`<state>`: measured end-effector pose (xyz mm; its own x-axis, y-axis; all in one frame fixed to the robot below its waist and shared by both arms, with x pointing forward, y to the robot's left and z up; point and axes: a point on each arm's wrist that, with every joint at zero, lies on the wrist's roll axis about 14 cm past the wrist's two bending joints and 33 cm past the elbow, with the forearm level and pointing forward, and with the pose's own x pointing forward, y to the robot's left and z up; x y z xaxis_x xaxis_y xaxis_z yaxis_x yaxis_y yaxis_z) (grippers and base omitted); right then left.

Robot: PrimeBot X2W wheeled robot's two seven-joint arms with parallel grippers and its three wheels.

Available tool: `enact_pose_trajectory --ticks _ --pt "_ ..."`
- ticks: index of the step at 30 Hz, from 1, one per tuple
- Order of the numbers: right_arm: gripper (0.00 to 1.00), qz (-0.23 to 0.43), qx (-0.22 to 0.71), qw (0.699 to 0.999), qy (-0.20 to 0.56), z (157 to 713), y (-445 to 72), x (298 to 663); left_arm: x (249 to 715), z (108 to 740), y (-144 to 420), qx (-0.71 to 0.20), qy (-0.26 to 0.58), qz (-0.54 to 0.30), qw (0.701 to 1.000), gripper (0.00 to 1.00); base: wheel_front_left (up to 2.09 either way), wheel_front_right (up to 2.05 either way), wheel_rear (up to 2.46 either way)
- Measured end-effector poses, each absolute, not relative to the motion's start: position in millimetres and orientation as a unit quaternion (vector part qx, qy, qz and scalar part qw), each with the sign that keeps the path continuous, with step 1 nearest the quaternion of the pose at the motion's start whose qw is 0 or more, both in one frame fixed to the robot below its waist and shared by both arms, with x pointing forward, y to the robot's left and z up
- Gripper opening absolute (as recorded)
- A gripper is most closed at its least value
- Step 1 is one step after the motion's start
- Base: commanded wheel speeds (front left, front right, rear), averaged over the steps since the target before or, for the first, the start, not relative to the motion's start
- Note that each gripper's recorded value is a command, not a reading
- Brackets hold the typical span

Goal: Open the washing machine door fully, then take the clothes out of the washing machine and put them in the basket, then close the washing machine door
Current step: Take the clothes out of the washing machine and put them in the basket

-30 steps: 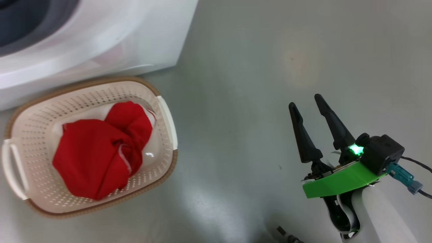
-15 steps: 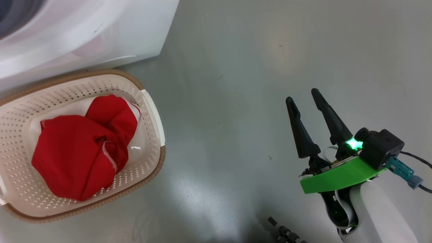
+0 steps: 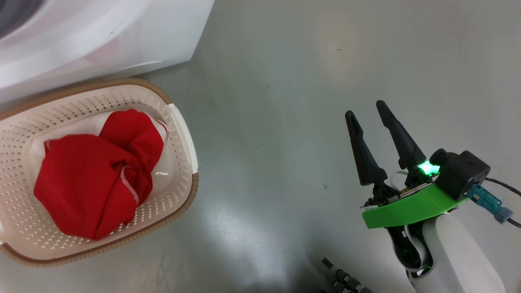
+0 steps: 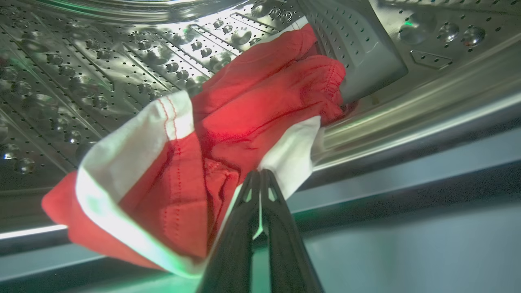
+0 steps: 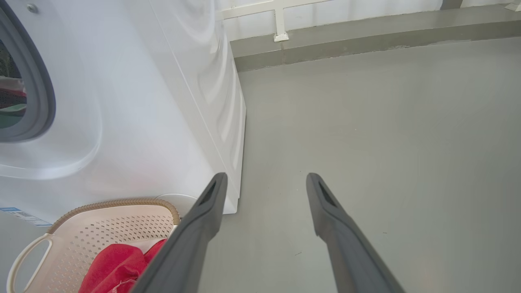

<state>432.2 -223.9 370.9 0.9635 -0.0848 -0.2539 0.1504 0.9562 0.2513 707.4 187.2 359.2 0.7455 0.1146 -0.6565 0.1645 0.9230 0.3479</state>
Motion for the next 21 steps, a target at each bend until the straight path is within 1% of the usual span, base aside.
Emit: enact_pose_trajectory --ticks 4,10,21 --pt "1.0 -0.059 0.136 0.982 0.121 370 -224 434 708 359 193 0.199 0.355 -0.01 0.913 0.0 0.0 0.0 0.0" --pt "1.0 -0.053 0.137 0.982 0.117 370 -221 440 712 367 195 0.187 0.326 -0.012 0.926 0.0 0.0 0.0 0.0" --pt "1.0 -0.034 0.133 0.985 0.108 376 -210 446 717 393 179 0.104 0.251 -0.028 0.962 0.0 0.0 0.0 0.0"
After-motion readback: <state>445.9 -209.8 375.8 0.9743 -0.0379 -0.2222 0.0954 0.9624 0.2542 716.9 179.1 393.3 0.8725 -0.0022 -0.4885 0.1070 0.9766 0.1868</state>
